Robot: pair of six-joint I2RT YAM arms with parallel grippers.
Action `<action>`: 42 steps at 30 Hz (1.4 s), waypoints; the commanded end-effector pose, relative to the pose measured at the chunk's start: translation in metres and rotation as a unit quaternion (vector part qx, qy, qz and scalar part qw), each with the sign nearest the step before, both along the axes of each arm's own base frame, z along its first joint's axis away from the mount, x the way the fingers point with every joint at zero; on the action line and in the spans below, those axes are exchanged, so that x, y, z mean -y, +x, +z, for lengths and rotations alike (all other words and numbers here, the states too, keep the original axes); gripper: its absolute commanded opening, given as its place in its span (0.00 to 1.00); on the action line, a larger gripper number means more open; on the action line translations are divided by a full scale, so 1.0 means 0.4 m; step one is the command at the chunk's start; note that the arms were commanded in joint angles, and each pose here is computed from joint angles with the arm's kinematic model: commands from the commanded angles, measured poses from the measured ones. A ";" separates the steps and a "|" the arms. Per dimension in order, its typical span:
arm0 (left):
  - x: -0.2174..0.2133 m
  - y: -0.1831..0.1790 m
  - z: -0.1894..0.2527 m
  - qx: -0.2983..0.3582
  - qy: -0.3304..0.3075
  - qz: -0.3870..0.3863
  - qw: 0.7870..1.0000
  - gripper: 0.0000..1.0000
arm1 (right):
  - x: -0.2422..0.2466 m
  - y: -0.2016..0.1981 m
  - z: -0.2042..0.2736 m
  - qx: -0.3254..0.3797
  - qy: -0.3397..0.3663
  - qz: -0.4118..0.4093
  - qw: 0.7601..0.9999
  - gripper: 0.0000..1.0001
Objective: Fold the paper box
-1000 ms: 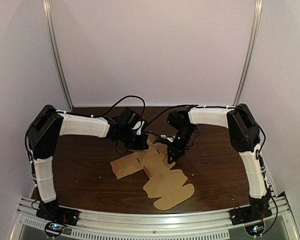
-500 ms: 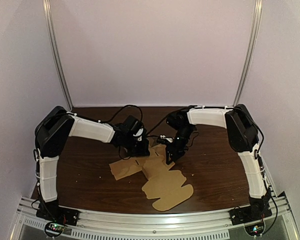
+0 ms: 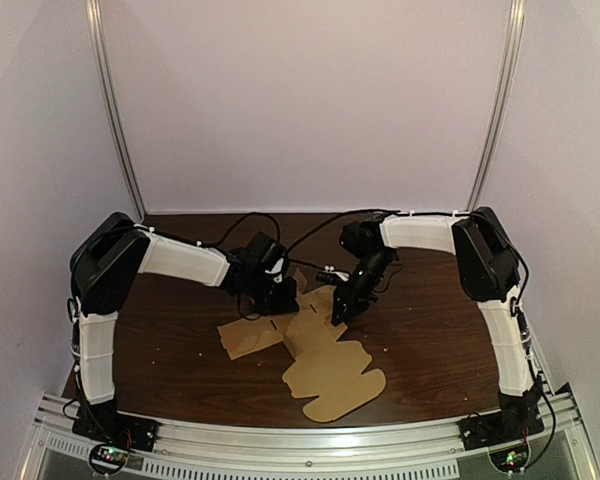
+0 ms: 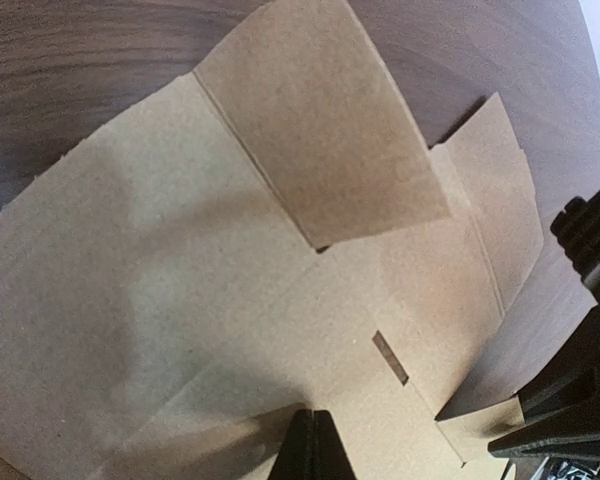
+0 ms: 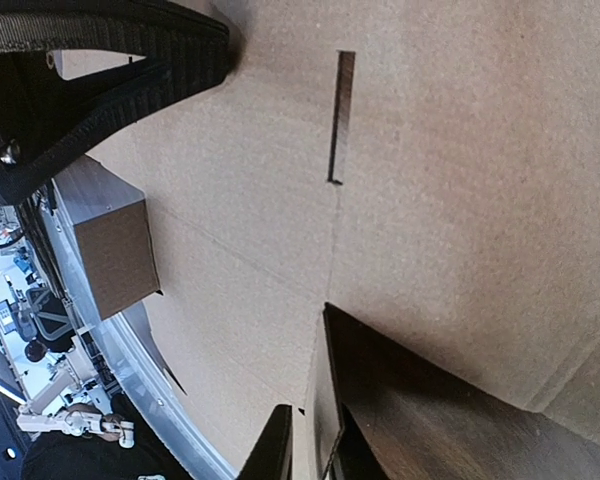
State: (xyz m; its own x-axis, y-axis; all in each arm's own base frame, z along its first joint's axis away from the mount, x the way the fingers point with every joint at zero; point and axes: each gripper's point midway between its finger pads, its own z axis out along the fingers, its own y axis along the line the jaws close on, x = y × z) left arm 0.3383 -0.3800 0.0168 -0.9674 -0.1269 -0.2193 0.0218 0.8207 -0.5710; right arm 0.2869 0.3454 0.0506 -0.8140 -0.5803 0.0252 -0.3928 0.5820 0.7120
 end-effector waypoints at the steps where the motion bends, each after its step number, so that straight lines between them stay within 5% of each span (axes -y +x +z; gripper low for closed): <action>1: -0.065 -0.030 -0.087 -0.033 0.057 0.022 0.998 0.00 | -0.022 -0.001 0.045 0.010 0.033 -0.006 0.999 0.13; 11: -0.071 -0.036 -0.107 -0.040 0.057 0.030 0.997 0.00 | -0.053 -0.041 0.075 -0.003 0.052 -0.003 0.999 0.13; 17: -0.079 -0.043 -0.117 -0.044 0.060 0.033 0.997 0.00 | -0.067 -0.062 0.094 -0.007 0.058 0.004 0.998 0.25; 28: -0.054 -0.037 -0.050 -0.021 0.029 0.014 0.999 0.00 | -0.044 -0.060 0.033 0.001 0.015 0.009 1.000 0.00; 36: -0.074 -0.089 0.065 0.049 -0.003 -0.065 0.997 0.00 | -0.037 -0.049 0.041 0.009 0.003 0.015 1.000 0.00; 42: -0.035 -0.166 0.075 0.042 -0.051 -0.139 0.988 0.00 | -0.042 -0.038 0.042 0.009 0.000 0.014 1.000 0.00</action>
State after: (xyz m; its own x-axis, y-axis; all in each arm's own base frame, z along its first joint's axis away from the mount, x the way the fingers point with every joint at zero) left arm 0.2883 -0.3492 0.0393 -0.9619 0.0051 -0.2732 0.1720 0.7882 -0.5909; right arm 0.2678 0.3609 0.0645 -0.8063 -0.5909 0.0270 -0.3928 0.5689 0.7225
